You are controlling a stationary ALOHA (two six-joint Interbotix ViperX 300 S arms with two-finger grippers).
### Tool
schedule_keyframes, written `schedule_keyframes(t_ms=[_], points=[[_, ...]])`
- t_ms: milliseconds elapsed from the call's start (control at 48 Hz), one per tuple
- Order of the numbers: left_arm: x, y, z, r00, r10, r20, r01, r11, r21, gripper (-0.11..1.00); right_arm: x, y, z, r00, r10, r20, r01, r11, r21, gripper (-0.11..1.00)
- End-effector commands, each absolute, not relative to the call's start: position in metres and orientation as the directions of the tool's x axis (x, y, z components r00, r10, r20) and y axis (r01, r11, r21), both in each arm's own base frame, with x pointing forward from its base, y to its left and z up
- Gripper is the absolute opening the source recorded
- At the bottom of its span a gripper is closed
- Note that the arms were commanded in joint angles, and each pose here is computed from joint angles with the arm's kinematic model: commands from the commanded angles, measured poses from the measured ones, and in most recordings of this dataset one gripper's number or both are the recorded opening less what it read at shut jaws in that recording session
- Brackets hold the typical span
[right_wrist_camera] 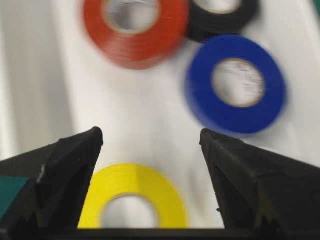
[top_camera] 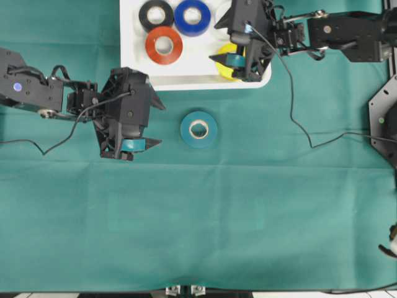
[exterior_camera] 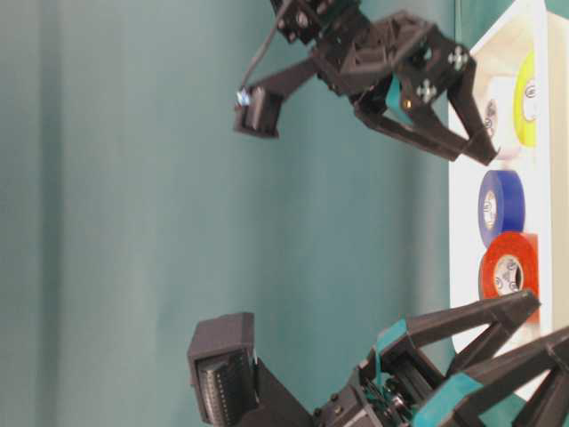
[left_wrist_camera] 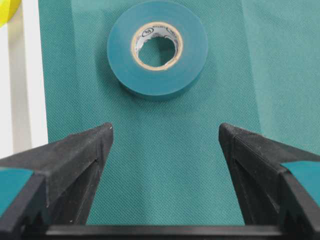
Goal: Put the tape alternately from left to right into the white case.
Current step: 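Release the blue roll and withdraw the right gripper from the tray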
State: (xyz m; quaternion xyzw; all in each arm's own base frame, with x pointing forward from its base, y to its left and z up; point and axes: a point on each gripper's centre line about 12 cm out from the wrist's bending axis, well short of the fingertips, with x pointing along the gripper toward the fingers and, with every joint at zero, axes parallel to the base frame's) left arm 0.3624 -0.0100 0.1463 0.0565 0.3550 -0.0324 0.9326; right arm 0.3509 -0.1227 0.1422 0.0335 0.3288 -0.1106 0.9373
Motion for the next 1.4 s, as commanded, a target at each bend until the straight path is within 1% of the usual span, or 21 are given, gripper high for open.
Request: schedule_keyframes(t_ms=[0, 250, 709, 1042, 1376], points=[[0.361, -0.011, 0.153, 0.761, -0.023, -0.649, 0.101, 0.991, 0.083, 0.82, 0.350, -0.114, 0.157, 0.795, -0.167, -0.583, 0.201, 0.979, -0.006, 0.86], [0.361, -0.011, 0.154, 0.762, -0.023, -0.647, 0.100, 0.991, 0.083, 0.82, 0.339, -0.087, 0.158, 0.803, -0.116, -0.584, 0.143, 0.990, 0.000, 0.86], [0.363, -0.011, 0.155, 0.764, -0.023, -0.645, 0.099, 0.992, 0.082, 0.82, 0.324, -0.042, 0.150, 0.792, -0.017, -0.610, 0.027, 1.000, 0.008, 0.86], [0.363, -0.013, 0.155, 0.764, -0.026, -0.645, 0.104, 0.991, 0.082, 0.82, 0.318, -0.025, 0.143, 0.778, 0.025, -0.627, -0.021, 1.000, 0.013, 0.86], [0.364, -0.014, 0.154, 0.764, -0.030, -0.645, 0.107, 0.991, 0.081, 0.82, 0.318, -0.023, 0.142, 0.777, 0.030, -0.629, -0.027, 1.000, 0.013, 0.86]])
